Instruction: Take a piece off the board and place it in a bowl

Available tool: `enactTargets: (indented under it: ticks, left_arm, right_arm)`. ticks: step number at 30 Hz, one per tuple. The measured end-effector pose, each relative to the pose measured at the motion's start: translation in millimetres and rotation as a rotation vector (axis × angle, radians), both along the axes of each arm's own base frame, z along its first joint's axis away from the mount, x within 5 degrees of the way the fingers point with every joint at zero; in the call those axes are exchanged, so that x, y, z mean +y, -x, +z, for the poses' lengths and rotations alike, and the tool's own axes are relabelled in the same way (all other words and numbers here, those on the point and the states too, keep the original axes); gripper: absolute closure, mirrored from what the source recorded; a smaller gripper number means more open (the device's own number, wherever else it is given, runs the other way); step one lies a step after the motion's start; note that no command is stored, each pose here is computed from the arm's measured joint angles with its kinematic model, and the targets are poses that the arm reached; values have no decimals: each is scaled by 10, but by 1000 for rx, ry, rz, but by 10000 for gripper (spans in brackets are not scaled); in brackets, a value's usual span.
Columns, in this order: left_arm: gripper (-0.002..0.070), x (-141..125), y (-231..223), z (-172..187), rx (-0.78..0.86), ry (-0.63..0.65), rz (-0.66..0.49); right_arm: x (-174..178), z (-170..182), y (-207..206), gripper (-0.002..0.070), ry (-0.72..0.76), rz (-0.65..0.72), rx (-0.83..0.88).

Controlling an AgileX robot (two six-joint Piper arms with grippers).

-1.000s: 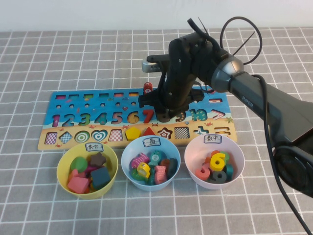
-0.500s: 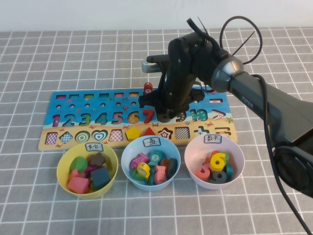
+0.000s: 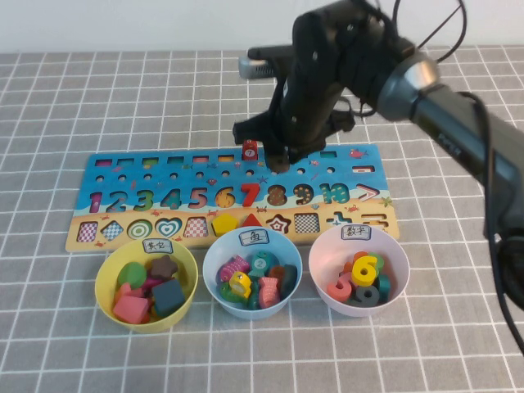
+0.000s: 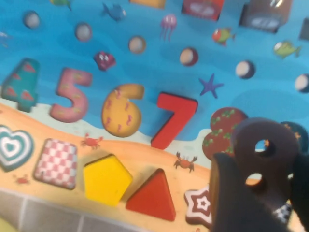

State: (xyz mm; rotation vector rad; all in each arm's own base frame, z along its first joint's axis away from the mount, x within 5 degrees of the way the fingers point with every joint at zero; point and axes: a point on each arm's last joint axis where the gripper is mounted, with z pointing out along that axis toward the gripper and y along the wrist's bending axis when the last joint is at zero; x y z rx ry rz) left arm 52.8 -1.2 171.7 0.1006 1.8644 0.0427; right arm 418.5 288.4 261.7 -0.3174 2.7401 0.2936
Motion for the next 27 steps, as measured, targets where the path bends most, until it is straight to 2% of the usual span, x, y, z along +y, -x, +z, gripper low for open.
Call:
enactTargets:
  ticks: [7, 13, 23, 27]
  left_arm:
    - [679, 0, 0, 0, 0, 0, 0]
    - [679, 0, 0, 0, 0, 0, 0]
    - [679, 0, 0, 0, 0, 0, 0]
    - [679, 0, 0, 0, 0, 0, 0]
  right_arm:
    - [-9, 366, 214, 451, 5, 26, -64]
    - [-180, 460, 501, 451, 58, 38, -33]
    - [-650, 462, 1137, 451, 0, 41, -109]
    - [-857, 336, 1416, 451, -12, -4, -83]
